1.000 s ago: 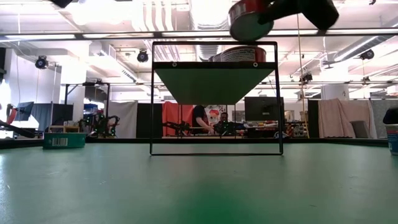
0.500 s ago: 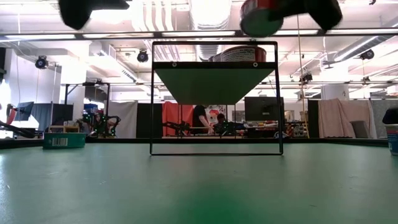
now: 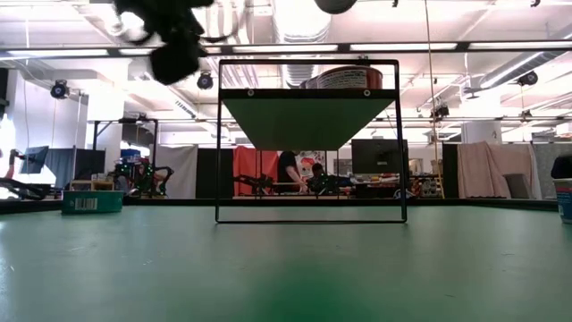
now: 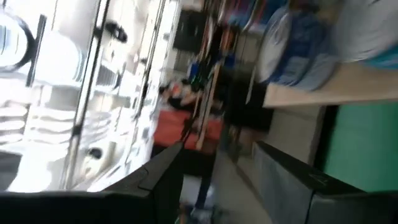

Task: Stack canned seafood by type on shelf
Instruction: Stack the red tuna can on top of the red tuna can on the shelf

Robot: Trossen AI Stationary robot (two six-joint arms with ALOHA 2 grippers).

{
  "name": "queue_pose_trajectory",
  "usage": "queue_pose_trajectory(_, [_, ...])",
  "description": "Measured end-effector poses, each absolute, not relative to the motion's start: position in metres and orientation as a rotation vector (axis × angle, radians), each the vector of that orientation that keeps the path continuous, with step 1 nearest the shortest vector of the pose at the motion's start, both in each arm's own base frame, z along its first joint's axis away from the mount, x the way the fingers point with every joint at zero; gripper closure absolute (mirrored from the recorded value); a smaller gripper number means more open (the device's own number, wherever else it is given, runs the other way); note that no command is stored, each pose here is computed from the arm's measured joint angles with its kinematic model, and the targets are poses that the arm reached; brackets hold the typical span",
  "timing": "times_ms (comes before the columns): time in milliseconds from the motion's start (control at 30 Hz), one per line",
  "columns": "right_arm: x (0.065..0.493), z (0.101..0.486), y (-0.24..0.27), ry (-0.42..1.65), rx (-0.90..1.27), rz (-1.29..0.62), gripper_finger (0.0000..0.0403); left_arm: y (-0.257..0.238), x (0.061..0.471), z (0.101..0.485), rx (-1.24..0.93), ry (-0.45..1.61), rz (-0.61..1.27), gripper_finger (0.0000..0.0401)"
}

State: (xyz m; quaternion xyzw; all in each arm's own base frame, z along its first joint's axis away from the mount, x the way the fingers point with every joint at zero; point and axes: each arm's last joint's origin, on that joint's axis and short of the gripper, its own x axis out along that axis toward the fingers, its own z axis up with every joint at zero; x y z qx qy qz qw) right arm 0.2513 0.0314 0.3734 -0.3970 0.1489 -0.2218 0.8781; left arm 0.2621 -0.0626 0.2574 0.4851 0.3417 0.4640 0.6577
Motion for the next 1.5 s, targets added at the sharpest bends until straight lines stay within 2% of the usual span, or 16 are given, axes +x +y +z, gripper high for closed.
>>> queue_pose_trajectory(100, [0.245, 0.375, 0.029, 0.322, -0.813, -0.463, 0.0271, -0.046, 0.285, 0.265, 1.079, 0.84, 1.11, 0.0227])
queue_pose_trajectory(200, [0.24, 0.373, 0.03, 0.333, -0.769, -0.442, 0.0271, -0.038, 0.315, 0.274, 0.936, 0.915, 1.085, 0.0227])
queue_pose_trajectory(333, [0.232, 0.366, 0.034, 0.401, -0.734, -0.402, 0.0271, -0.039, 0.357, 0.284, 0.709, 0.97, 0.802, 0.0227])
queue_pose_trajectory(400, [0.229, 0.361, 0.038, 0.413, -0.722, -0.379, 0.0271, -0.044, 0.37, 0.287, 0.696, 0.95, 0.636, 0.0227])
queue_pose_trajectory(567, [0.224, 0.343, 0.056, 0.422, -0.754, -0.29, 0.0271, -0.057, 0.382, 0.298, 0.628, 0.676, 0.266, 0.0227])
queue_pose_trajectory(667, [0.221, 0.326, 0.068, 0.433, -0.791, -0.24, 0.0271, -0.059, 0.37, 0.302, 0.584, 0.525, 0.155, 0.0227])
queue_pose_trajectory(833, [0.219, 0.315, 0.083, 0.372, -0.836, -0.239, 0.0271, -0.062, 0.333, 0.314, 0.565, 0.399, 0.142, 0.0227])
queue_pose_trajectory(967, [0.218, 0.311, 0.088, 0.378, -0.883, -0.209, 0.0271, -0.06, 0.302, 0.322, 0.558, 0.384, 0.242, 0.0227])
queue_pose_trajectory(1133, [0.218, 0.299, 0.091, 0.47, -0.952, -0.236, 0.0271, -0.06, 0.267, 0.319, 0.535, 0.375, 0.342, 0.0227])
queue_pose_trajectory(1233, [0.213, 0.302, 0.095, 0.492, -0.914, -0.327, 0.0271, -0.058, 0.252, 0.311, 0.501, 0.375, 0.365, 0.0227])
queue_pose_trajectory(1333, [0.21, 0.302, 0.098, 0.524, -0.901, -0.301, 0.0271, -0.054, 0.241, 0.302, 0.474, 0.38, 0.377, 0.0227])
queue_pose_trajectory(1500, [0.218, 0.281, 0.104, 0.627, -1.12, -0.228, 0.0271, -0.05, 0.231, 0.292, 0.469, 0.366, 0.437, 0.0227])
